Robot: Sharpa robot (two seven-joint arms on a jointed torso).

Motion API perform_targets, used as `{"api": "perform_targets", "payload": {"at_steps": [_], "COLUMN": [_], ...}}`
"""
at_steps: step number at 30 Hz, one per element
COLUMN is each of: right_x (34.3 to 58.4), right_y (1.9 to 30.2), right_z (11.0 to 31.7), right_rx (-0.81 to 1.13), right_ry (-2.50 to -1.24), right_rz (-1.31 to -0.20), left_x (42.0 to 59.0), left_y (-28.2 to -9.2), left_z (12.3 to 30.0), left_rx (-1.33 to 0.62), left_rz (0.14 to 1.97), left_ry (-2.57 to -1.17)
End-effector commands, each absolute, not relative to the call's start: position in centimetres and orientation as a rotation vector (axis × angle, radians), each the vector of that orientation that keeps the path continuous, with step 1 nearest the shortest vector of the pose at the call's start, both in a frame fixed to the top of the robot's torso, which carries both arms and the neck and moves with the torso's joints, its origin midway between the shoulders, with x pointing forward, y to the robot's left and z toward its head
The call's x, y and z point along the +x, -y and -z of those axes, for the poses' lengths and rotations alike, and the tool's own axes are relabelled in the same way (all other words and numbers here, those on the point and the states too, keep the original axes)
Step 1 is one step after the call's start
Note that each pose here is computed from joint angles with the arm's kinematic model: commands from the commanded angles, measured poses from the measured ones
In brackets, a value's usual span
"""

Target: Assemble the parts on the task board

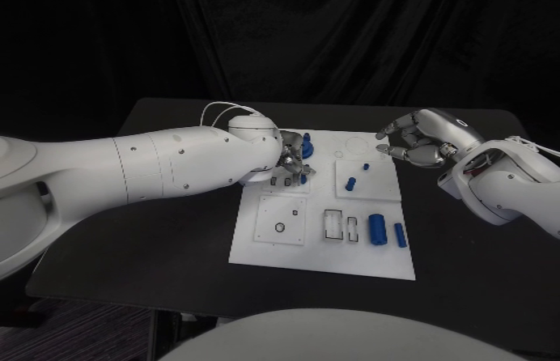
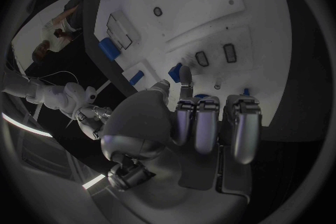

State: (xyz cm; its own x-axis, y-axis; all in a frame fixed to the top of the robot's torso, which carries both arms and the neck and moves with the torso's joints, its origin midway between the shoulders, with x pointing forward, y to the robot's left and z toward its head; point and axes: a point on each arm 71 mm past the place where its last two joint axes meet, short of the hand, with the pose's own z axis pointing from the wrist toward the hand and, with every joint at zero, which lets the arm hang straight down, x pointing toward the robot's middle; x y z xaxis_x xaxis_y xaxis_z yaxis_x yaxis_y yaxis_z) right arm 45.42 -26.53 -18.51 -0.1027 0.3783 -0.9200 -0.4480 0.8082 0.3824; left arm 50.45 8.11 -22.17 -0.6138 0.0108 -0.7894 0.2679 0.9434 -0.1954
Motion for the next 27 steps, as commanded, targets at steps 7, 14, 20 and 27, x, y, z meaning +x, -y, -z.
{"api": "perform_targets", "payload": {"at_steps": [7, 14, 20, 27], "right_x": [45.51, 45.54, 45.57, 45.54], "right_y": [26.51, 26.45, 26.41, 26.24], "right_z": [18.74, 18.77, 18.79, 18.77], "right_rx": [-0.048, -0.049, -0.050, -0.057], "right_ry": [-1.543, -1.544, -1.546, -1.543], "right_rz": [-0.682, -0.683, -0.683, -0.692], "left_x": [50.30, 50.23, 50.22, 50.18], "left_y": [-7.90, -7.82, -7.79, -7.74], "left_z": [22.53, 22.72, 22.85, 22.98], "left_rx": [0.215, 0.221, 0.226, 0.229], "left_rz": [0.370, 0.368, 0.365, 0.366], "left_ry": [-2.234, -2.243, -2.250, -2.255]}}
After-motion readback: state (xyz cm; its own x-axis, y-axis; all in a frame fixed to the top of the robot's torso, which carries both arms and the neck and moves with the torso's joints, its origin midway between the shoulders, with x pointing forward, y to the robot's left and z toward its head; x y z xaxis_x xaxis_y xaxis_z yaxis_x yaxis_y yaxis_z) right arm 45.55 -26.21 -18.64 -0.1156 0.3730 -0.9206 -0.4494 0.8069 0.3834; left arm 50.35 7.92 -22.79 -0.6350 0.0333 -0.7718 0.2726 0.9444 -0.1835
